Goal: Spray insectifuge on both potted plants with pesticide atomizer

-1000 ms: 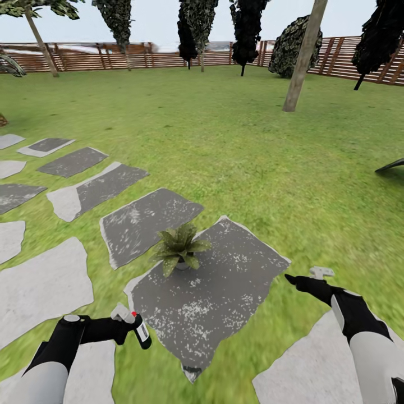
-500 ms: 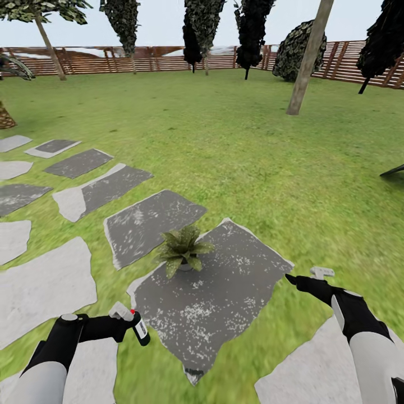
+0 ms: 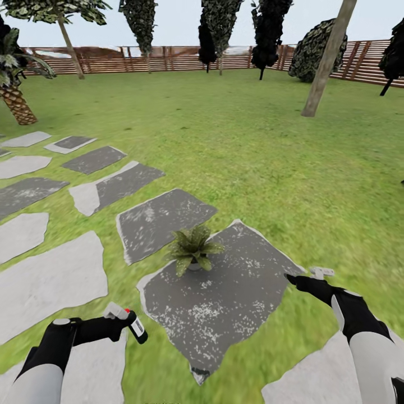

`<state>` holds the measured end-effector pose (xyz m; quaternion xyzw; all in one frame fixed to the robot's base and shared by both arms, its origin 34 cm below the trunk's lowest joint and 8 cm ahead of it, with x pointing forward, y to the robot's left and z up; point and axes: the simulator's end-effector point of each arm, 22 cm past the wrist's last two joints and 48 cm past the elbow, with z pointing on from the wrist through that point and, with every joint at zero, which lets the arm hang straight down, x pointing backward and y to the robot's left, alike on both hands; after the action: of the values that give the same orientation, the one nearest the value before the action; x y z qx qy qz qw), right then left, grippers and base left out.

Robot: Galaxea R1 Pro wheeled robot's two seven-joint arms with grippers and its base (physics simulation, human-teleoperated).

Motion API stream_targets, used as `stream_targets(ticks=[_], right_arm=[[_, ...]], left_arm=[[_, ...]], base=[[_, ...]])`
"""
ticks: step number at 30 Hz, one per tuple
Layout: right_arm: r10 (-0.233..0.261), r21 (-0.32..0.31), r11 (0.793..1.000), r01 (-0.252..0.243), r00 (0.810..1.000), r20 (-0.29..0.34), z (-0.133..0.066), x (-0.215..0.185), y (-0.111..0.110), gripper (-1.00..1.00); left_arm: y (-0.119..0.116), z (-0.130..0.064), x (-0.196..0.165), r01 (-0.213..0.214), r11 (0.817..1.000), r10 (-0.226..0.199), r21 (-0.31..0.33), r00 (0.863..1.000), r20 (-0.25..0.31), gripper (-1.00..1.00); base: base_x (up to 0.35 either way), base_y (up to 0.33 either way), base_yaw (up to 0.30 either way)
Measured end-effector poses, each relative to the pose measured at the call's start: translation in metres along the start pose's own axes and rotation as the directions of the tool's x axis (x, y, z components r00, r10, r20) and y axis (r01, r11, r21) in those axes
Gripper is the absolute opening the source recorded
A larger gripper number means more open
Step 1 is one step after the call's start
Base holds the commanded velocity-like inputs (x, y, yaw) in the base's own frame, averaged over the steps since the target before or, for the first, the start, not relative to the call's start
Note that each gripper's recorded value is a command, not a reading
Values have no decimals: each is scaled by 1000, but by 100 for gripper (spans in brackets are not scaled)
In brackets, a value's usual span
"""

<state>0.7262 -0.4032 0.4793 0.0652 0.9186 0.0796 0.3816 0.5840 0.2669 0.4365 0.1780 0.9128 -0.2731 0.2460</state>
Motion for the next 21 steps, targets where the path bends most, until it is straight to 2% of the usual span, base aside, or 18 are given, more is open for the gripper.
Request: stream_targets(ticks=[13,21], right_arm=[[-2,1,1000,2,1000,4,-1,-2,-1,100],[-2,-1,1000,2,1000,15,-6,-8,1,100]], left_arm=[[0,-1,-2,4,1000,-4,-2,1000,9,-100],[-2,-5,-6,-3,1000,3,-3,1000,17,-100]], base=[[-2,0,287],[-251,0,275]])
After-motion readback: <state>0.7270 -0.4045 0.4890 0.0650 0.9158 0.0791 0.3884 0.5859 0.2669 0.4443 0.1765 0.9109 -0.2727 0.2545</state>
